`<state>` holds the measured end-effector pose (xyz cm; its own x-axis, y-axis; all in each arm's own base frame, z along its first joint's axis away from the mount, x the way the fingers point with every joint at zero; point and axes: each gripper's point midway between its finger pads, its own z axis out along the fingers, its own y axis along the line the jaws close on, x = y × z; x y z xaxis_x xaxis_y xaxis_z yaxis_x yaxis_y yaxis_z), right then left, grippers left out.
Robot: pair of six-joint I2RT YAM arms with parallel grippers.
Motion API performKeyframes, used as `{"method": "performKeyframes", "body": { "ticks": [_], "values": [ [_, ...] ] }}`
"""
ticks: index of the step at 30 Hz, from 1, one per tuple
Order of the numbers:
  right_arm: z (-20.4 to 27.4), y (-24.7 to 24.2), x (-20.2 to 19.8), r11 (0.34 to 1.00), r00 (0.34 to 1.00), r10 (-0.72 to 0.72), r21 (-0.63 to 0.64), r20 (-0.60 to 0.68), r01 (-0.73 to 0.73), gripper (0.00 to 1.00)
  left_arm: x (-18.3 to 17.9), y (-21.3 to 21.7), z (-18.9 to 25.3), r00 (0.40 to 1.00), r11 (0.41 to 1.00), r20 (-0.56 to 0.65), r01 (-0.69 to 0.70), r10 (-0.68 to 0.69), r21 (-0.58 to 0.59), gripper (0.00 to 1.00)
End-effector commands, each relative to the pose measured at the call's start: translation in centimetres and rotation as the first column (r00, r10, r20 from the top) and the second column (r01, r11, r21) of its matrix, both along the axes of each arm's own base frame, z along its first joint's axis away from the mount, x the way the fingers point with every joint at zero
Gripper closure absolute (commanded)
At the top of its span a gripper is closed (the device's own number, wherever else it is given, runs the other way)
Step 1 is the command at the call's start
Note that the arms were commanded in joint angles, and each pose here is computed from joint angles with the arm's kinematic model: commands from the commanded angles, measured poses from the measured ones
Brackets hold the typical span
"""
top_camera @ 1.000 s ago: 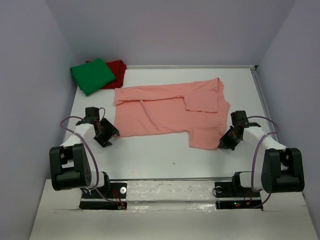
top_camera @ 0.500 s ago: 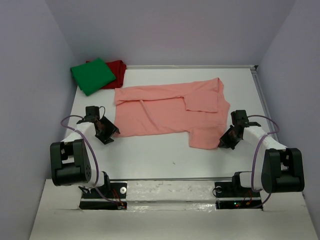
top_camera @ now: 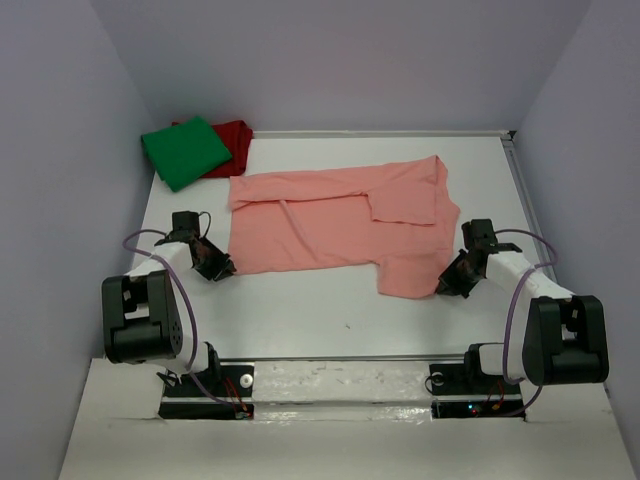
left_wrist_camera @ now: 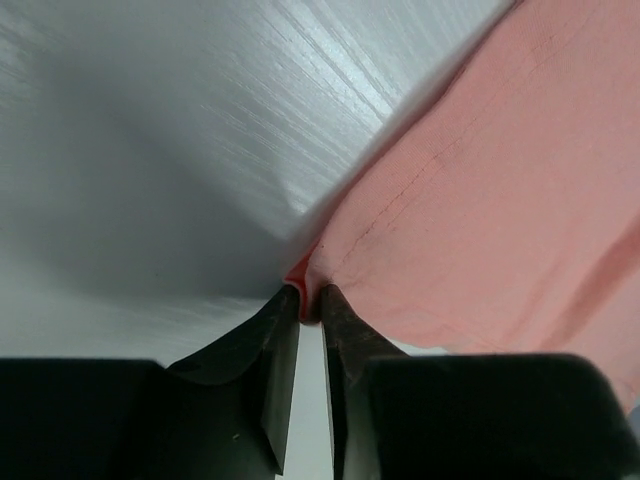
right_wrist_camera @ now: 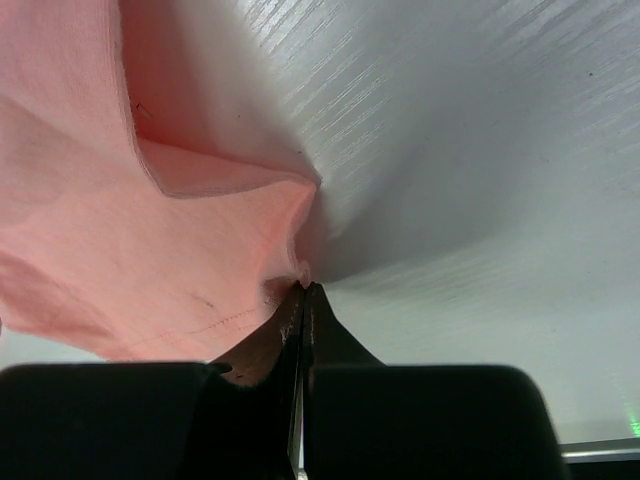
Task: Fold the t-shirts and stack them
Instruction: Grap the side of the flattened tshirt closest away from the robot with both arms
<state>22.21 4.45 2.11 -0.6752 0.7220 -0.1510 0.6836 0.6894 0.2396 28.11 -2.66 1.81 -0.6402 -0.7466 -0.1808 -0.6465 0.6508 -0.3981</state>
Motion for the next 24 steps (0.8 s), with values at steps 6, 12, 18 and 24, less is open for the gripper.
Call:
{"method": "performKeyframes", "body": {
  "ticks": [6, 12, 18, 24],
  "values": [
    [1.7, 0.2, 1.7, 1.0, 0.998, 0.011, 0.016, 0.066, -0.013, 1.0, 0.2, 0.1, -0.2, 1.0, 1.0, -0.007, 0.007, -0.007, -0.004, 1.0],
    [3.7, 0.5, 1.3, 0.999, 0.997, 0.022, 0.031, 0.081, -0.025, 1.0, 0.1, -0.2, 0.4, 1.0, 1.0, -0.01, 0.016, -0.016, -0.022, 1.0],
    [8.0, -0.3, 2.6, 0.999, 0.984, 0.033, -0.021, 0.174, -0.03, 1.0, 0.4, -0.2, 2.3, 1.0, 1.0, 0.02, 0.017, -0.017, -0.015, 1.0],
    [11.3, -0.5, 5.3, 0.998, 0.972, 0.051, -0.04, 0.229, -0.043, 1.0, 1.0, 0.3, 3.4, 0.999, 1.0, 0.025, 0.021, -0.021, 0.014, 1.0]
  ]
}}
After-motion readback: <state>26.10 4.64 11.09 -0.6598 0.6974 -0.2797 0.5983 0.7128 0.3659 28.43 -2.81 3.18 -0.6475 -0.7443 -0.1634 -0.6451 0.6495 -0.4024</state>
